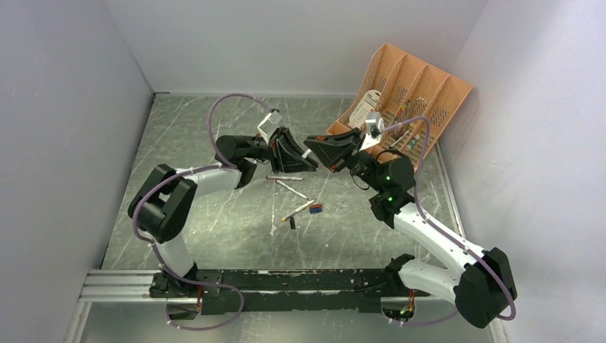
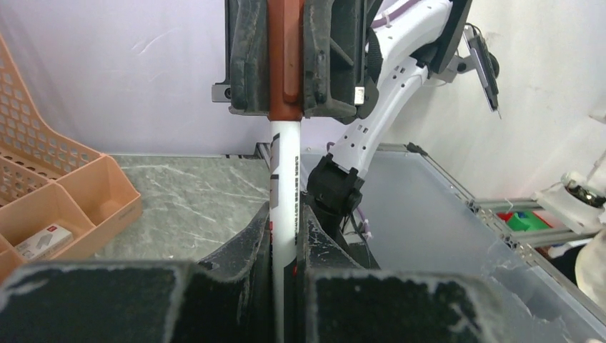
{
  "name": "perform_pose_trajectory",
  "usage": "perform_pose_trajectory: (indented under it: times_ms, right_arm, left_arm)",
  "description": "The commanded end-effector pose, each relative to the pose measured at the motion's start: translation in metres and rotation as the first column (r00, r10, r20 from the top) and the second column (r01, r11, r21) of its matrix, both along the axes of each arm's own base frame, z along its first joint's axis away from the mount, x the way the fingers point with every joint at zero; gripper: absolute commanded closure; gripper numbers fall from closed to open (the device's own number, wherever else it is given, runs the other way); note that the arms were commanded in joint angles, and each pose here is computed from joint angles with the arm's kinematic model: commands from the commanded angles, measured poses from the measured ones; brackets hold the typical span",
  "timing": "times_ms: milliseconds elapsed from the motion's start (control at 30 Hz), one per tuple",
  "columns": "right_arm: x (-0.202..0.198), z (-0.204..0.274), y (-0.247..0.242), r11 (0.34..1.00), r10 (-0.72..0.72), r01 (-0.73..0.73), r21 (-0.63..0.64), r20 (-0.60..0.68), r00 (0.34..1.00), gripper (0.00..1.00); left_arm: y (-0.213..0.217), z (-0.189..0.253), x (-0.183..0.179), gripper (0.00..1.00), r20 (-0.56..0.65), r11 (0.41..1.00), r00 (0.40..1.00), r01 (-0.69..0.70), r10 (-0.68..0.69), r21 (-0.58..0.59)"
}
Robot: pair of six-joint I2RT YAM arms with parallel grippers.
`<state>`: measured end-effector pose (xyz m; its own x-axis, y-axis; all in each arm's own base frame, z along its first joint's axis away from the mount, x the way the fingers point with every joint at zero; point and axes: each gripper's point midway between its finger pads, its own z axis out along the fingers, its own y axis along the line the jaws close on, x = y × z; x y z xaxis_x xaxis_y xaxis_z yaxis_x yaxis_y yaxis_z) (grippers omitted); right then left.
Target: Insert the pens into the pen caps
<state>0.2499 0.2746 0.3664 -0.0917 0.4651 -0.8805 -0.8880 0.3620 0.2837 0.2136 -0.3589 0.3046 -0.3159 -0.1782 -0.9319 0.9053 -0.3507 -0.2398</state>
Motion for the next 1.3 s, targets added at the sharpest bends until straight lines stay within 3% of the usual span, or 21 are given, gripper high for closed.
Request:
perform_pose_trajectory:
  times_ms: [0,467,933,1133,1267]
  right_arm:
    - [-0.035,-0.095,0.03,0.946,0.244,-0.287,-0.148,-0.257,0.935,1.0]
    - [-0.048,-0.168,0.043,0.884,0.327,-0.435,-0.172,-0.438,0.837,1.0]
    - [-0.057,-0.23,0.066,0.844,0.283,-0.477,-0.244,-0.554,0.783,1.0]
    - [-0.055,-0.23,0.068,0.851,0.279,-0.469,-0.236,-0.553,0.785,1.0]
    - [-0.049,-0.197,0.061,0.885,0.256,-0.402,-0.235,-0.474,0.842,1.0]
  left_arm:
    - [-0.001,0.066,0.009,0.93,0.152,0.979,0.987,-0.01,0.042,-0.201]
    - [-0.004,0.114,0.006,0.93,0.258,0.961,0.965,0.104,-0.036,-0.255]
    - [-0.002,0.149,0.001,0.93,0.327,0.95,0.944,0.133,-0.034,-0.283]
    - [-0.004,0.144,-0.005,0.93,0.328,0.949,0.943,0.153,-0.057,-0.274]
    - [-0.003,0.123,-0.008,0.93,0.299,0.963,0.952,0.139,-0.065,-0.231]
